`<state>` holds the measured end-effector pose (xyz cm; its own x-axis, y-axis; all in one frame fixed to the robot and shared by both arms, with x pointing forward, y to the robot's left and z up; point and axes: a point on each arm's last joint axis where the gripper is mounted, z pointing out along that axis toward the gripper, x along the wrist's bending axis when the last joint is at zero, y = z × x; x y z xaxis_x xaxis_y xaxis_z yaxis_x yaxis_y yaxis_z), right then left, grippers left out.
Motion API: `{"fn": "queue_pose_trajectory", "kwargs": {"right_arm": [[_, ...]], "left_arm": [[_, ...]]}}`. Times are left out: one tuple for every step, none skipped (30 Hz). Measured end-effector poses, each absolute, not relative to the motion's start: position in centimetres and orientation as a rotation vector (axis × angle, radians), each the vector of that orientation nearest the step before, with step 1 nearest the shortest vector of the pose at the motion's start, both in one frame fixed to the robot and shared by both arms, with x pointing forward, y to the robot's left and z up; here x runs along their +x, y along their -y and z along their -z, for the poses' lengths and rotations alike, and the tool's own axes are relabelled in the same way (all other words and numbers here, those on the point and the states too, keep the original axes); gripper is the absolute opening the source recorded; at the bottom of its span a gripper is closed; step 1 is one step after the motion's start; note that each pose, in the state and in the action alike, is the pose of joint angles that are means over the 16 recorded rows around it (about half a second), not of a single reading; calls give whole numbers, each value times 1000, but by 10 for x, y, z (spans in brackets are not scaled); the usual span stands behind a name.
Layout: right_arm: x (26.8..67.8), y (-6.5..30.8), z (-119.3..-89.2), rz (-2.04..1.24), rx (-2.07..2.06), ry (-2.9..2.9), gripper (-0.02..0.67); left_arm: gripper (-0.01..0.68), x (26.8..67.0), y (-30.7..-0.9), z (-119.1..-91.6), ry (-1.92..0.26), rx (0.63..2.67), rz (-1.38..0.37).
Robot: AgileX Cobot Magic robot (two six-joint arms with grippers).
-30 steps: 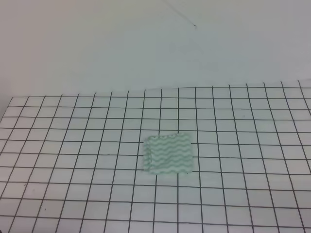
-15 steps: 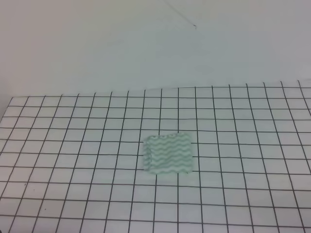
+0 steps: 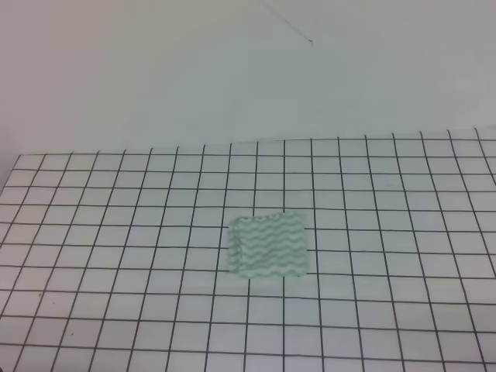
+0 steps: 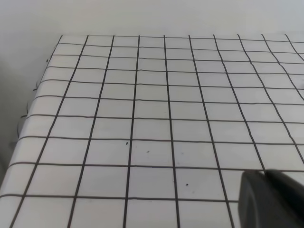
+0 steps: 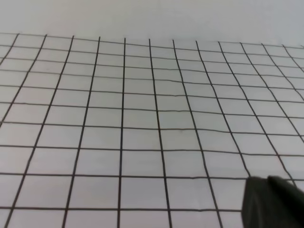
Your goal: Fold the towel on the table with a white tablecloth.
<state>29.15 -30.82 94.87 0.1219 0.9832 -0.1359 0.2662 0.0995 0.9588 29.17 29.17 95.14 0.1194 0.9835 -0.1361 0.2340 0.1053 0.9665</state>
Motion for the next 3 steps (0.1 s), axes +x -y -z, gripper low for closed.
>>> {"fn": "queue_pose_trajectory", "kwargs": {"right_arm": [[291, 308, -949, -883, 1369, -1343, -3], [291, 308, -949, -883, 1370, -1343, -3], [291, 308, -949, -883, 1371, -1343, -3]], "left_arm": [[0, 292, -292, -951, -1326, 1341, -902], [0, 292, -292, -951, -1326, 1341, -902], [0, 292, -292, -951, -1326, 1341, -902]]}}
